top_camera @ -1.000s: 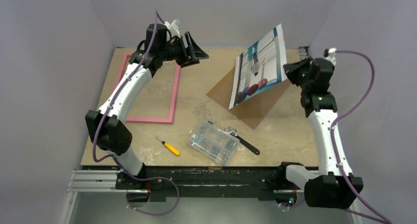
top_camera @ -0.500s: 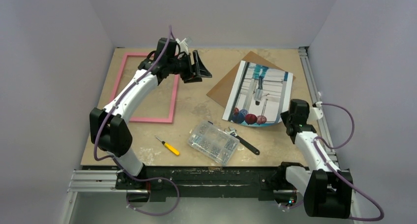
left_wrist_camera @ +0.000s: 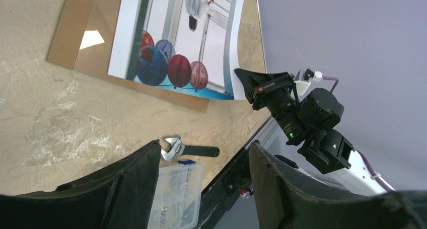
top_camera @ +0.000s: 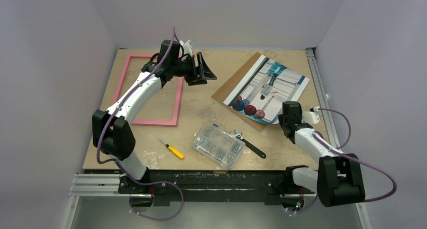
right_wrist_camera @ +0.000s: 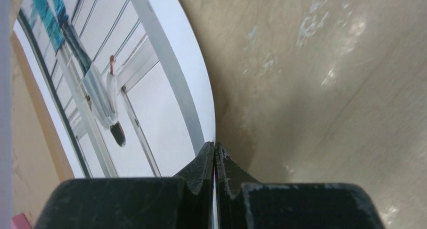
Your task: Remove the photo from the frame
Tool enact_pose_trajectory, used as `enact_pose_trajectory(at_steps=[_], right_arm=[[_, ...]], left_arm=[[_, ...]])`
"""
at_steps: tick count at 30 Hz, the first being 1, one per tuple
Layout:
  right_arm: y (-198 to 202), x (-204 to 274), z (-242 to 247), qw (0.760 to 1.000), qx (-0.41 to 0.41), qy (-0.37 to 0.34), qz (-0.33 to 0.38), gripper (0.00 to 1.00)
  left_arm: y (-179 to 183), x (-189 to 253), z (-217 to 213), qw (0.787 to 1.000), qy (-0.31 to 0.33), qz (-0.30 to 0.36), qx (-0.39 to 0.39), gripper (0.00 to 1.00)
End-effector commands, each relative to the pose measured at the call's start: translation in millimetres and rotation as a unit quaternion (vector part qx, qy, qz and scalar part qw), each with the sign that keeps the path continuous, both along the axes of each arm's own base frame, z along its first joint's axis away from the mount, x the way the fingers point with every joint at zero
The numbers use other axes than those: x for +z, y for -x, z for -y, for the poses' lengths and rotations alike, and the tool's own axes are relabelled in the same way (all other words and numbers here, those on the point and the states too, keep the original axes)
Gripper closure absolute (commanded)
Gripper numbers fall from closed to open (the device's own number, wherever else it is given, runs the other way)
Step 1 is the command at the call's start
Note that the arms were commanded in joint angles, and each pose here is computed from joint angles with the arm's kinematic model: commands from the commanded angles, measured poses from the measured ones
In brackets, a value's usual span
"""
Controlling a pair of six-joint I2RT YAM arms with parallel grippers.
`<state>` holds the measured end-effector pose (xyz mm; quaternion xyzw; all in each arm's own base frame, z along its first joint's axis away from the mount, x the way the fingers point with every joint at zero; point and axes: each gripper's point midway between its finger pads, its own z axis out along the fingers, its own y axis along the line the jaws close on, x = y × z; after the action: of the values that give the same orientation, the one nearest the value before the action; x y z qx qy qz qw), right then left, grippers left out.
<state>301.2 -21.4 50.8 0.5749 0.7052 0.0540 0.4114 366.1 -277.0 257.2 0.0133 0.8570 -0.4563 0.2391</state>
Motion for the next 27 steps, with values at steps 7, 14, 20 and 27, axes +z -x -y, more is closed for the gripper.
enact_pose_trajectory(at_steps=[7, 14, 20, 27], right_arm=[[-19.4, 14.1, -18.9, 0.997, -0.071, 0.008, 0.006, 1.0], [-27.1, 3.4, -33.8, 1.0, -0.024, 0.015, -0.006, 1.0], [-24.8, -3.4, -40.4, 1.0, 0.0, 0.019, -0.014, 1.0], [-18.4, -5.9, -45.6, 0.999, 0.026, 0.03, -0.035, 0.9]], left_arm=[[-0.8, 21.3, -4.5, 0.999, 0.032, 0.021, -0.001, 0.38], [-2.3, 20.4, -5.5, 0.999, 0.035, 0.02, 0.001, 0.38], [-4.3, 17.9, -7.5, 0.999, 0.034, 0.018, 0.004, 0.38], [-7.3, 16.2, -10.4, 0.999, 0.032, 0.019, 0.009, 0.38]])
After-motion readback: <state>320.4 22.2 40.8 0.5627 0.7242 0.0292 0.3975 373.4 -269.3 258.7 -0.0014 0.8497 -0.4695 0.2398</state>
